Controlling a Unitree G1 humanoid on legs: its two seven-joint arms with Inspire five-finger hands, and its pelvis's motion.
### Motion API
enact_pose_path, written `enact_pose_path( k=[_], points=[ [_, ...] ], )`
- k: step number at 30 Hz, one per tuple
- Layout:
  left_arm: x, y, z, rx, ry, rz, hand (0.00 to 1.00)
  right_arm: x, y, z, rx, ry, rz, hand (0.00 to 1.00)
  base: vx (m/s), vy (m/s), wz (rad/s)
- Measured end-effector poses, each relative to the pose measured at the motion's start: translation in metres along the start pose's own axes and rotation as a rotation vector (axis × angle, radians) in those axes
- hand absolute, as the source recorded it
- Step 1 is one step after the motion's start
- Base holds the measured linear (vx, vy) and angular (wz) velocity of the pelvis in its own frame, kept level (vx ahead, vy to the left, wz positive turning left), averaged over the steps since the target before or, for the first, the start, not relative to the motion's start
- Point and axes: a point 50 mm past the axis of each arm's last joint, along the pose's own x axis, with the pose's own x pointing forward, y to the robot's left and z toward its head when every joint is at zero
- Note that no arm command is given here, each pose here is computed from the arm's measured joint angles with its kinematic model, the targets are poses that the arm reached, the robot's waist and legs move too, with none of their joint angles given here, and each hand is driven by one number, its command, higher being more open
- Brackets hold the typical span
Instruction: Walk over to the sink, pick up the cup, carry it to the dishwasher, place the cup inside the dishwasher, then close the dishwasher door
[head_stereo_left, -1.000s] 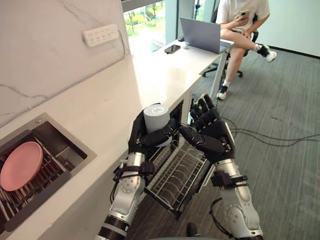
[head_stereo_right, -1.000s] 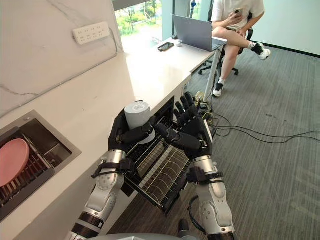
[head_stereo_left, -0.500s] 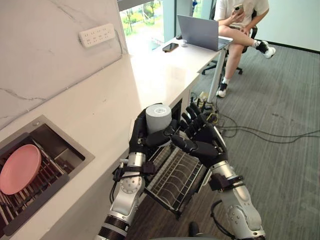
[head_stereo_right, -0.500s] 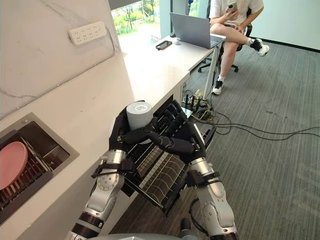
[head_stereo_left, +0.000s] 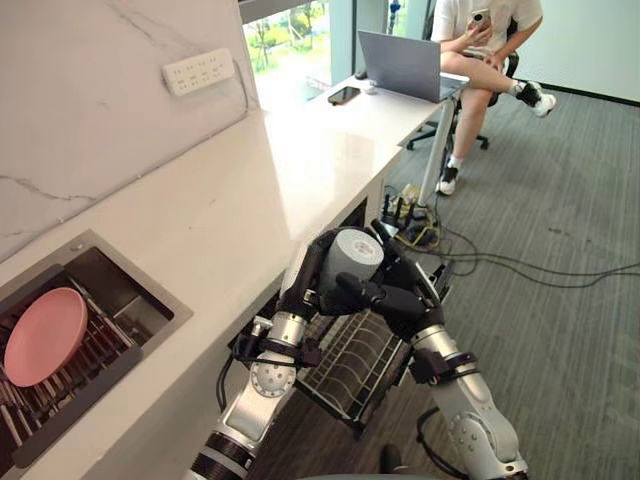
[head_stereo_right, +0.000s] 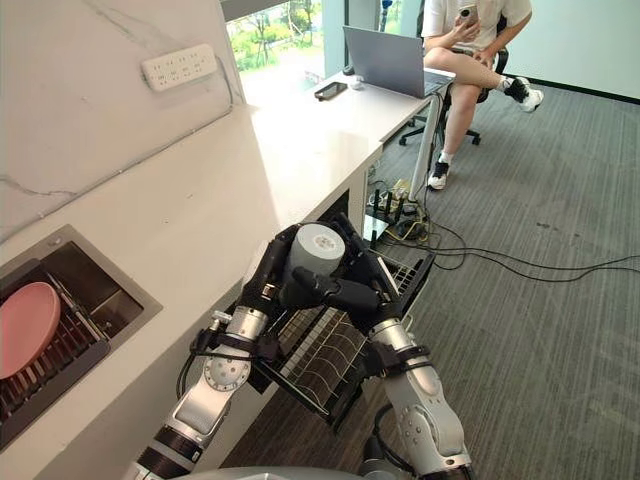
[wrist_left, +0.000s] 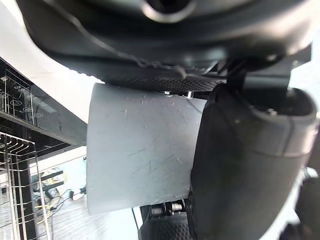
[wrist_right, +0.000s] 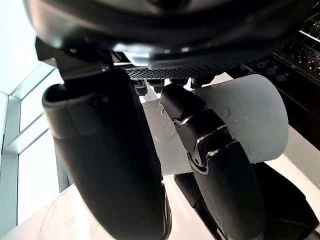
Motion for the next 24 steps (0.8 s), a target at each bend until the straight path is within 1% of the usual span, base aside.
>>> enact_pose_path(
  k=[11, 17, 18, 24],
  points=[
    [-0.002, -0.010, 0.000, 0.033, 0.002, -0.043, 0.00, 0.001, 0.001, -0.008, -0.014, 0.049, -0.095, 1.00, 0.00, 0.002, 0.01],
    [-0.002, -0.013, -0.001, 0.050, 0.010, -0.030, 0.00, 0.001, 0.002, -0.013, -0.073, 0.068, -0.158, 1.00, 0.00, 0.000, 0.00],
    [-0.003, -0.013, -0.001, 0.055, 0.010, -0.029, 0.00, 0.001, 0.002, -0.014, -0.080, 0.071, -0.171, 0.00, 0.00, 0.000, 0.00],
    [-0.003, -0.014, -0.002, 0.057, 0.023, -0.014, 0.00, 0.001, 0.006, -0.018, -0.078, 0.081, -0.216, 0.00, -0.01, 0.012, 0.05]
  ],
)
